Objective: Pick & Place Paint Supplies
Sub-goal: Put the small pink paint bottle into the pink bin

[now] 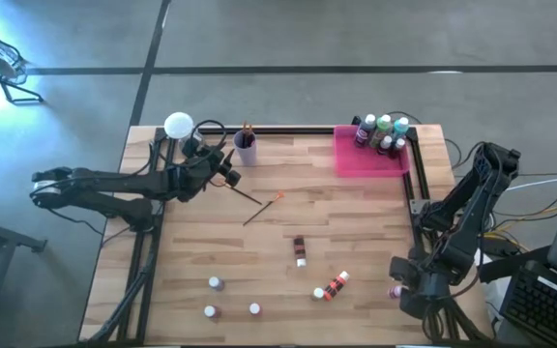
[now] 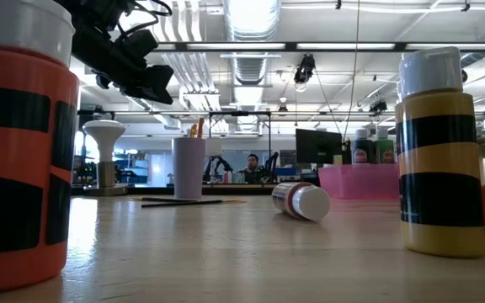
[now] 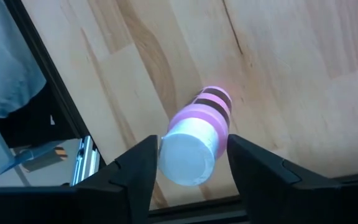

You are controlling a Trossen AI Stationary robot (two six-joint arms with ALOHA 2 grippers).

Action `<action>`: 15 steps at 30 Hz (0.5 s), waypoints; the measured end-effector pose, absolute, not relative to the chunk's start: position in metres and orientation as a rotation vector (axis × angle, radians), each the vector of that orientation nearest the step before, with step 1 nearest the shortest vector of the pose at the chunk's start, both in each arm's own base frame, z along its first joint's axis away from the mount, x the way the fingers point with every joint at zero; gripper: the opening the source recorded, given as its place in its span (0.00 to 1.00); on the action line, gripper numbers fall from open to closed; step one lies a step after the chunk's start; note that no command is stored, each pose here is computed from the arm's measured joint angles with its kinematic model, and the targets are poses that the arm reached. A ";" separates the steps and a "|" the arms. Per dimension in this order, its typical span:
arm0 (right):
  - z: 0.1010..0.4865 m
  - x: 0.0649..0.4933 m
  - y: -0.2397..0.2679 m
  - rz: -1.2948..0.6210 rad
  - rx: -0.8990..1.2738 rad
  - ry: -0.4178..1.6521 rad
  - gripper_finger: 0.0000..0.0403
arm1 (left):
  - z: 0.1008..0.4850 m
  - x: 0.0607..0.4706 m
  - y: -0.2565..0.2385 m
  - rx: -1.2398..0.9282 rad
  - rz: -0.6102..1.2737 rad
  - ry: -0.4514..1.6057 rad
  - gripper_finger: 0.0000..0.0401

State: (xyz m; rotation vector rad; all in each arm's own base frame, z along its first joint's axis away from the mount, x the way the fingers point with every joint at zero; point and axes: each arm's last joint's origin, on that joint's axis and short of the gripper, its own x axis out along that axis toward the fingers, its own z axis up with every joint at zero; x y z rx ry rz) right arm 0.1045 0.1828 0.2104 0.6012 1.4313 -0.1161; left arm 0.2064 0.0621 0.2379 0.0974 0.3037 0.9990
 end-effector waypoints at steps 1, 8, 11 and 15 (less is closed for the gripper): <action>0.210 0.105 0.183 -0.116 0.601 1.431 0.45 | 0.238 0.206 0.062 0.097 0.999 0.303 0.38; 0.211 0.104 0.183 -0.116 0.601 1.429 0.39 | 0.238 0.206 0.062 0.097 0.999 0.303 0.38; 0.210 0.105 0.182 -0.125 0.596 1.412 0.37 | 0.238 0.206 0.062 0.097 0.999 0.303 0.38; 0.207 0.104 0.179 -0.149 0.577 1.388 0.35 | 0.238 0.206 0.062 0.097 0.999 0.304 0.38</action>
